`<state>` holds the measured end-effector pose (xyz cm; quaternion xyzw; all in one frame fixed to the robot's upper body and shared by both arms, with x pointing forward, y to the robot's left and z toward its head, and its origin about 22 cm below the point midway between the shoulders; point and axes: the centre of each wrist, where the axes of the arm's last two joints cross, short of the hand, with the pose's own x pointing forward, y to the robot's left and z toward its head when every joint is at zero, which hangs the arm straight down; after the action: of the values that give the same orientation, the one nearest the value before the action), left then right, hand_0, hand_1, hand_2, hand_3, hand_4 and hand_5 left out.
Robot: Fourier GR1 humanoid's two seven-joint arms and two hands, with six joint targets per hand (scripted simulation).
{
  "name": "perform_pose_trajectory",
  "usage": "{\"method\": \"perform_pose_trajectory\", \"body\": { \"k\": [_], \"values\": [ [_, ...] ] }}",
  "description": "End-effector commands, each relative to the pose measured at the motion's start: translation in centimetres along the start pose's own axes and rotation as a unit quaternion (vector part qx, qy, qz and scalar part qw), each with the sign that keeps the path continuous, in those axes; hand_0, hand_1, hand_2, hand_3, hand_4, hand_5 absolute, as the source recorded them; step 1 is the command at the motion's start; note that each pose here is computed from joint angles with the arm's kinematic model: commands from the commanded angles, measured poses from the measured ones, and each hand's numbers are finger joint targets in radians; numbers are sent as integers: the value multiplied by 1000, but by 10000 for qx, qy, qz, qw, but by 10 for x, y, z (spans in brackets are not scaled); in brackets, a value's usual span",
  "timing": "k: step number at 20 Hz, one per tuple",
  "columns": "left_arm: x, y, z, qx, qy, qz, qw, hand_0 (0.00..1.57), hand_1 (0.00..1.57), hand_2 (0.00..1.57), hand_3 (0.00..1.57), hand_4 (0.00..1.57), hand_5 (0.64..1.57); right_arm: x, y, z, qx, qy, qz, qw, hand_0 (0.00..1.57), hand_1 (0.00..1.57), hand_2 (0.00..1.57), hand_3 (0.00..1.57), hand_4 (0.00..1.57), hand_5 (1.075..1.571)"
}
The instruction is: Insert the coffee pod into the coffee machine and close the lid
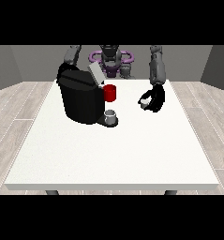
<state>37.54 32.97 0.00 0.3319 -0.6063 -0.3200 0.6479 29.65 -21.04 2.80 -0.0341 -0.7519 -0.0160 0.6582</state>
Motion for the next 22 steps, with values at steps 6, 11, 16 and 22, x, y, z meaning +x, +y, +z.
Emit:
{"method": "perform_pose_trajectory", "body": {
  "k": [6,11,16,22],
  "values": [
    [3,34,-14,-12,-375,-307,9988,1266,1266,1399,1363,507,1571,-3,11,3,-25,-17,-60,10000,0,0,0,0,398,1571],
    [43,26,-26,-341,-982,-99,9945,1450,1450,1452,1388,623,1571,-28,-17,2,-260,418,-181,9986,0,0,0,0,442,1571],
    [73,28,-38,-529,-909,-55,9944,1289,1289,1362,1337,557,1571,-38,-16,11,-19,750,-74,9972,0,0,0,0,490,1571],
    [102,78,-52,-318,-1560,-180,9871,1255,1255,1332,1288,556,1571,-29,9,-1,-93,365,-199,9991,0,0,0,0,456,1571]
  ]
}}
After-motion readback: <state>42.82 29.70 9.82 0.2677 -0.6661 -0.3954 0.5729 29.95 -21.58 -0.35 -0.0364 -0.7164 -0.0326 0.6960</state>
